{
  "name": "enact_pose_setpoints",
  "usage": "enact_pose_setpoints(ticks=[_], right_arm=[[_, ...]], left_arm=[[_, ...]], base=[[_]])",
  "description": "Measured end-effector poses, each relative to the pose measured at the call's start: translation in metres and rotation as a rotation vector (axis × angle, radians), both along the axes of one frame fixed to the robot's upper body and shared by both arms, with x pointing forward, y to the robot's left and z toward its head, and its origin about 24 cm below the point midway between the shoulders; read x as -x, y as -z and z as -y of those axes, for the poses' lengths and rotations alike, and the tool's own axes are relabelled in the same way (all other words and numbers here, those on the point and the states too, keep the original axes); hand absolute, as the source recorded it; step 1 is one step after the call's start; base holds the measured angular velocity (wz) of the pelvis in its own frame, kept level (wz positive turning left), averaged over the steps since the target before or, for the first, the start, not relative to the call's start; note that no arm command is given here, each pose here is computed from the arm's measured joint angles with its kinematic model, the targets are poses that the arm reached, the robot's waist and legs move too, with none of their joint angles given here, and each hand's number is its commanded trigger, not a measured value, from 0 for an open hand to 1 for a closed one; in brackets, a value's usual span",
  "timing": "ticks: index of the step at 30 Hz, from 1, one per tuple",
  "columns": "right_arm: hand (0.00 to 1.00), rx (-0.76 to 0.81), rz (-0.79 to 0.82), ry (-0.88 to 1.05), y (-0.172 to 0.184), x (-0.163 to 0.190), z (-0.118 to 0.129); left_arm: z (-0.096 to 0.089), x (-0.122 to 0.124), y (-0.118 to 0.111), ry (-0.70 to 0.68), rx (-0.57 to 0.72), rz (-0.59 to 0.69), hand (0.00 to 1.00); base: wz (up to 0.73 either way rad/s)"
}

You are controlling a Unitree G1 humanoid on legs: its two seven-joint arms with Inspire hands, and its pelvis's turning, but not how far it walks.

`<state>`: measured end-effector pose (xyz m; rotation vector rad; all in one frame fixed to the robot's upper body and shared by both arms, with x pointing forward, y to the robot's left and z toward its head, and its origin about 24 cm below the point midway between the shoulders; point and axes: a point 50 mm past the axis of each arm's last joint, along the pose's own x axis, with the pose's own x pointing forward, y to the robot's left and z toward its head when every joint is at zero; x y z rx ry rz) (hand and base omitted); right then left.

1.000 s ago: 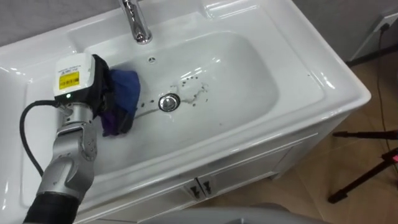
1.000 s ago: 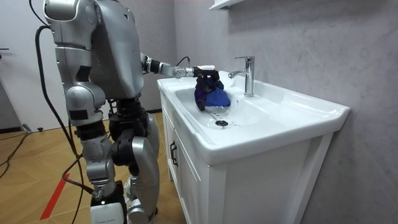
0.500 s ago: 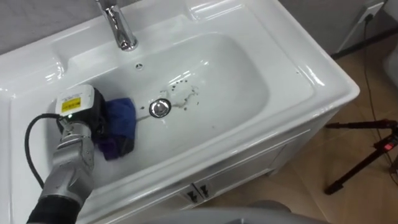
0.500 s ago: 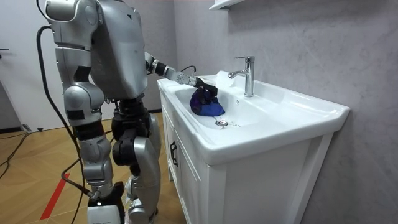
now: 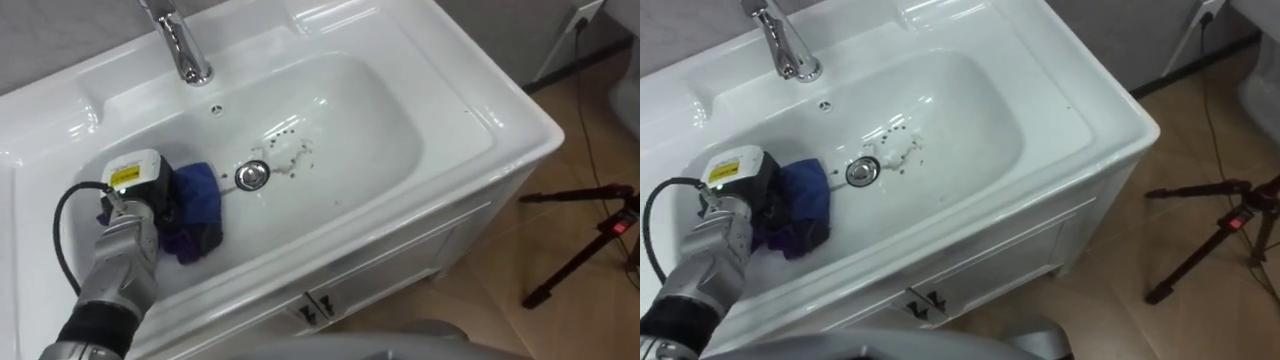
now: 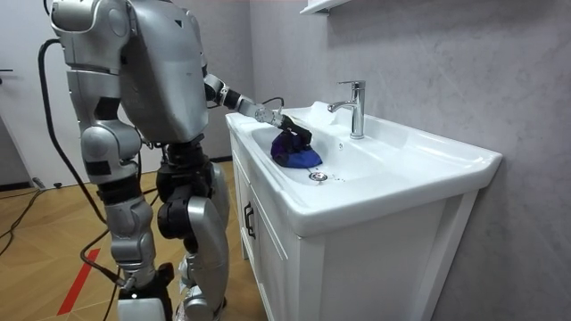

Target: Wipe basin

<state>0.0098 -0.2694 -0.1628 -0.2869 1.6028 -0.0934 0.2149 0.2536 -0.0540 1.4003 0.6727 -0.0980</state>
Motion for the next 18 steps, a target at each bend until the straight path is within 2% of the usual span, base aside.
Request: enact_pose_setpoints(ticks=[13,18], right_arm=[[0.00,0.013,0.011,0.032,0.000,-0.002,-0.001],[0.00,0.021,0.013,0.030,0.000,-0.003,-0.002]], left_arm=[[0.008,-0.005,0.006,-0.005,0.034,-0.023,1.00],[0.019,-0.008,0.008,-0.012,0.078,-0.013,1.00]], base=[[0.03],[-0.01]])
